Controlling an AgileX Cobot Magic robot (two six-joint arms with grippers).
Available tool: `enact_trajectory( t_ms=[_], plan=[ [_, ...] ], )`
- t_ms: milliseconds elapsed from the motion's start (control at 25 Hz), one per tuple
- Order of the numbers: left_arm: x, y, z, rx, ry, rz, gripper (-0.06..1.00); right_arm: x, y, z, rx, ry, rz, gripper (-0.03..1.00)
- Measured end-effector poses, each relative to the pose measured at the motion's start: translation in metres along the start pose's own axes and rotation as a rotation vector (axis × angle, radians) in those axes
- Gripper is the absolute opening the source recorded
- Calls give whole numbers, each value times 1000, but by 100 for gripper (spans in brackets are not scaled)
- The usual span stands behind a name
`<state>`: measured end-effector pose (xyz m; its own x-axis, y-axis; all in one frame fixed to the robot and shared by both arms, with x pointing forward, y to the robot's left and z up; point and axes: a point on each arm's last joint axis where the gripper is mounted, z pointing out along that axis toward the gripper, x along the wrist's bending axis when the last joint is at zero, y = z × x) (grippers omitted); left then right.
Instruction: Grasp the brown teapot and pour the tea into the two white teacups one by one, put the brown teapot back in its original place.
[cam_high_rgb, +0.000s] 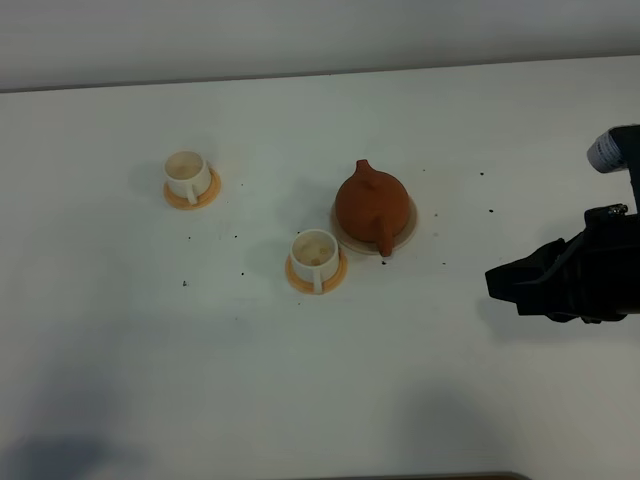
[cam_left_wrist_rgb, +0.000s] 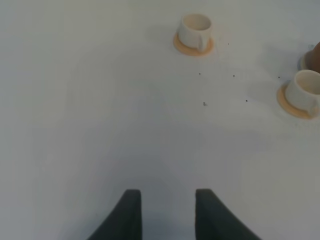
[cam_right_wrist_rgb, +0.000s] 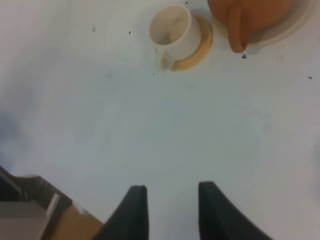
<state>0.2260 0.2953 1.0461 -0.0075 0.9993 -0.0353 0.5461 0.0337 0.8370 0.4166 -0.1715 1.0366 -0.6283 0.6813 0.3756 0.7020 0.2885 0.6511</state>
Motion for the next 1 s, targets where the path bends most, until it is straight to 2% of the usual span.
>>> enact_trajectory(
  t_ms=[480, 800, 1000],
  plan=[
    [0, 0, 0, 0, 1, 66, 27, -2, 2, 0, -27, -21, 6, 24],
    [0, 0, 0, 0, -1, 45, 27, -2, 3, 0, -28, -23, 1, 24],
    [-1, 0, 0, -1, 31, 19, 27, -2, 3, 0, -29, -24, 1, 24]
  ],
)
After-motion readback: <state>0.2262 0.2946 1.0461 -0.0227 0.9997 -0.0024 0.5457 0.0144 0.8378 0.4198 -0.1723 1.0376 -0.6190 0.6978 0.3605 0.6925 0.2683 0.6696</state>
